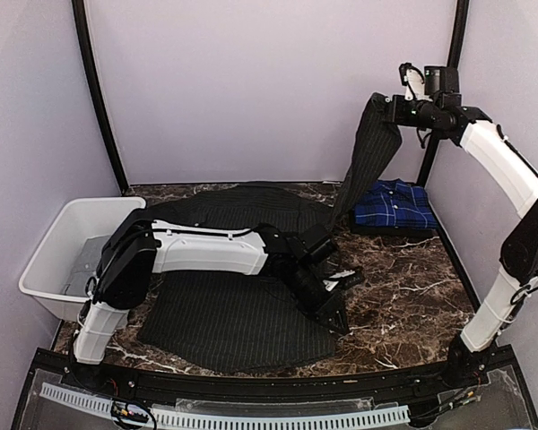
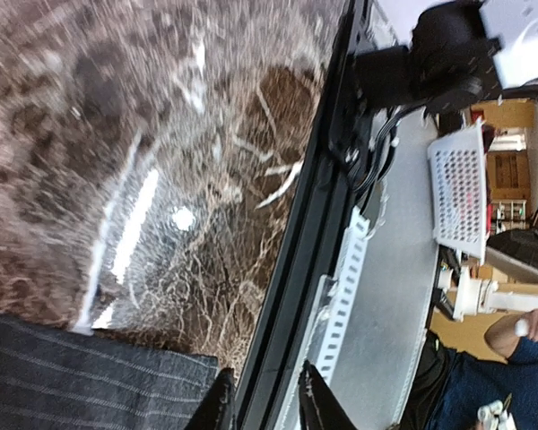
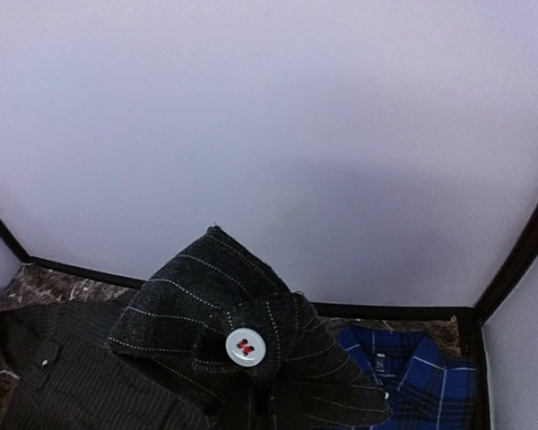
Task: Fold and stack the long sleeve shirts
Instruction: Smooth out the corner of the shirt at the center of the board, then fold the sleeve at the center of the board, then pick up the sleeve from the center of the board, then pick up the corner of the shirt from the center of the board.
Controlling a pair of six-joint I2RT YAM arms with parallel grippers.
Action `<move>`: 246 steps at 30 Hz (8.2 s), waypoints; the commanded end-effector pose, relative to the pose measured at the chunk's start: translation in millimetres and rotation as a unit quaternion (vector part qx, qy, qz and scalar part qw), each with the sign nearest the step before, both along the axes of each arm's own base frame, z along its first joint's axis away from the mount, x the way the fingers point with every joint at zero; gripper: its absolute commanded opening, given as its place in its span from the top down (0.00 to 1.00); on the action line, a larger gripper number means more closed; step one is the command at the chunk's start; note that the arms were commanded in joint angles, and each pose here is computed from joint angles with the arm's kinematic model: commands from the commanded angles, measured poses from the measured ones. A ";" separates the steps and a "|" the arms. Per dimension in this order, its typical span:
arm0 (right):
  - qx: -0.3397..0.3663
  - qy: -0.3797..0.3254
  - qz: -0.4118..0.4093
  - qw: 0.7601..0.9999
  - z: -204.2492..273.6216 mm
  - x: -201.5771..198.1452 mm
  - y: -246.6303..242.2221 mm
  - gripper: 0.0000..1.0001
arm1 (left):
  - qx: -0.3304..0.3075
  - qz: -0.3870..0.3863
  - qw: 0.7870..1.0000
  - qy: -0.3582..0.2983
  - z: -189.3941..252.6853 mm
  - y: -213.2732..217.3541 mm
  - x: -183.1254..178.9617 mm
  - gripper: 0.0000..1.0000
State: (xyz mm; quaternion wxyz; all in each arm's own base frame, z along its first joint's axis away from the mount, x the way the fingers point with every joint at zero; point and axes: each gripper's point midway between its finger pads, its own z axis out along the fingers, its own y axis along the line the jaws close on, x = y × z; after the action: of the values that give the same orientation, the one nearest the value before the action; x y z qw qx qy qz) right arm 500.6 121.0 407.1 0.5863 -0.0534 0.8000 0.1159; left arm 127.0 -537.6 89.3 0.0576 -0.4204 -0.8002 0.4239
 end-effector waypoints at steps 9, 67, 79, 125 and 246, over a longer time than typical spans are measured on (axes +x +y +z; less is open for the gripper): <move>0.005 0.078 0.343 0.936 -102.2 -104.5 201.6 1.00 | -0.073 0.277 0.951 -0.119 131.7 120.5 148.1 0.69; 0.025 0.277 0.144 0.950 -290.0 -188.1 142.3 0.41 | 0.226 0.205 0.910 -0.282 -51.4 118.3 150.3 0.41; 0.028 0.293 0.139 0.946 -299.6 -198.4 135.8 0.42 | 0.267 0.220 0.885 -0.312 -57.3 133.9 161.3 0.52; 0.012 0.355 0.132 0.925 -328.9 -263.5 123.4 0.44 | 0.268 0.207 0.894 -0.294 -75.5 134.4 153.0 0.56; -0.003 0.484 0.060 0.873 -377.3 -382.8 106.0 0.84 | -0.130 0.495 0.796 -0.323 304.3 280.8 386.3 1.00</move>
State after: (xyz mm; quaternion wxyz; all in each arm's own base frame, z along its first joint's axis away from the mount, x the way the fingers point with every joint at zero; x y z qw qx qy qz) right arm 110.8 215.9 20.0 0.0979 -0.0431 0.9844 0.1399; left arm 517.8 -258.1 368.0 -0.4545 -0.0790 -0.8286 0.3172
